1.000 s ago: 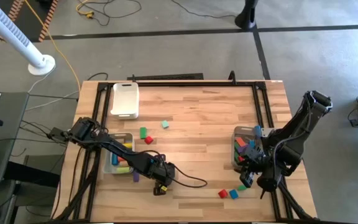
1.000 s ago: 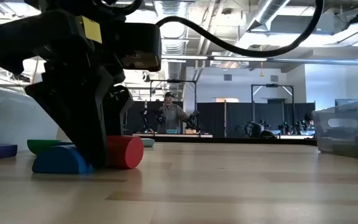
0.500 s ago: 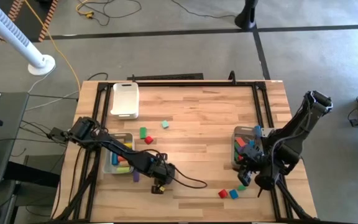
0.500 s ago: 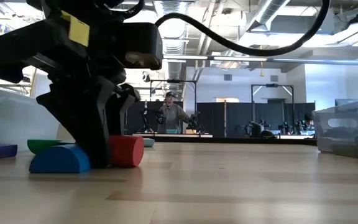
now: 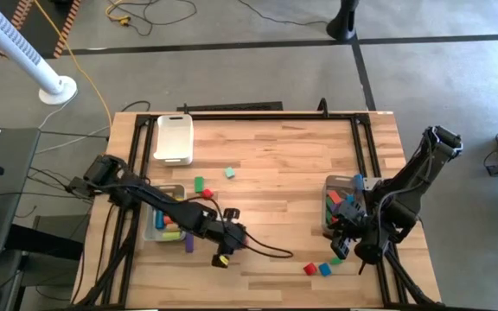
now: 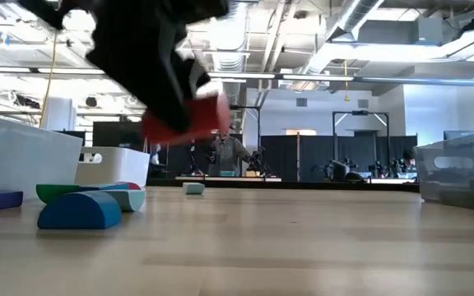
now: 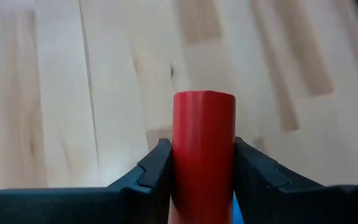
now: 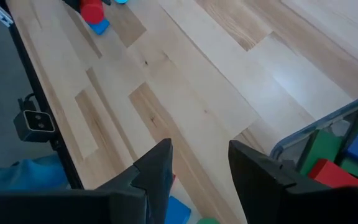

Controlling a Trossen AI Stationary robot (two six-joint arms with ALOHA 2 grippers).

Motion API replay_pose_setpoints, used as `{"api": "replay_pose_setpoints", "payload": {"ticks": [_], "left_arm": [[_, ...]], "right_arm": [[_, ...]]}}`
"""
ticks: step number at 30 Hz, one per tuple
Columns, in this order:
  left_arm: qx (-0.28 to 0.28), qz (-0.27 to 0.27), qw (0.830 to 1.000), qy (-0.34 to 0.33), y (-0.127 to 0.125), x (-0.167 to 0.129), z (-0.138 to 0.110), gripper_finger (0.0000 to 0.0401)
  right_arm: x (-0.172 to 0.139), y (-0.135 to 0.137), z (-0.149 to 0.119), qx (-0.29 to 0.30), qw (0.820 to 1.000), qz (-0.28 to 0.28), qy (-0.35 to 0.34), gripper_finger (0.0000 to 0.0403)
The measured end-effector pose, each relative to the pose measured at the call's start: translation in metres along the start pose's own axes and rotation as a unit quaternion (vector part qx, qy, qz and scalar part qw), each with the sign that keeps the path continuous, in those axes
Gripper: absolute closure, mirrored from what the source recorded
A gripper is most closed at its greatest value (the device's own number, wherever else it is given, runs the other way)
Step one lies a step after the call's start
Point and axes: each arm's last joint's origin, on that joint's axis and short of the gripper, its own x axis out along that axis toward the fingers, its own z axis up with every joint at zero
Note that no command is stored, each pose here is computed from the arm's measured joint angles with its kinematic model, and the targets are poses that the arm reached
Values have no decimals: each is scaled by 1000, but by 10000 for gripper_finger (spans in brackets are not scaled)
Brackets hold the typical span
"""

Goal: Sort blocks by size
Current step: Put the red cylindrical block into the gray bin

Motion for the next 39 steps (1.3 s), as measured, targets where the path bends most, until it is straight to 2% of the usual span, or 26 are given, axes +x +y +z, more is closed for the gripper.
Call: {"api": "replay_pose_setpoints", "payload": {"ticks": [5, 15, 19, 22, 25, 28, 32, 36, 39], "left_arm": [[14, -4, 999, -44, 3, -22, 12, 280], [6, 16, 996, -88, 29, -52, 24, 280], [8, 28, 994, -101, 42, -63, 27, 280], [0, 53, 995, -89, 57, -73, 25, 280], [-16, 106, 992, -73, 80, -91, 20, 280], [-48, 158, 984, -61, 107, -115, 14, 280], [-96, 203, 972, -66, 140, -146, 4, 280], [-101, 201, 970, -92, 149, -168, 1, 280], [-94, 193, 972, -92, 147, -169, 1, 280]], "right_arm": [[0, 0, 0, -5, 1000, 0, 0, 218], [0, 1, 0, -16, 1000, 3, -1, 218], [0, 7, 4, -36, 998, 30, -35, 218], [3, 12, 12, -50, 996, 43, -56, 218], [7, 12, 20, -55, 995, 40, -67, 218], [10, 12, 27, -57, 995, 37, -77, 218], [13, 11, 34, -63, 994, 32, -86, 218], [15, 10, 37, -69, 993, 25, -89, 218], [15, 9, 38, -74, 993, 23, -90, 218]]}}
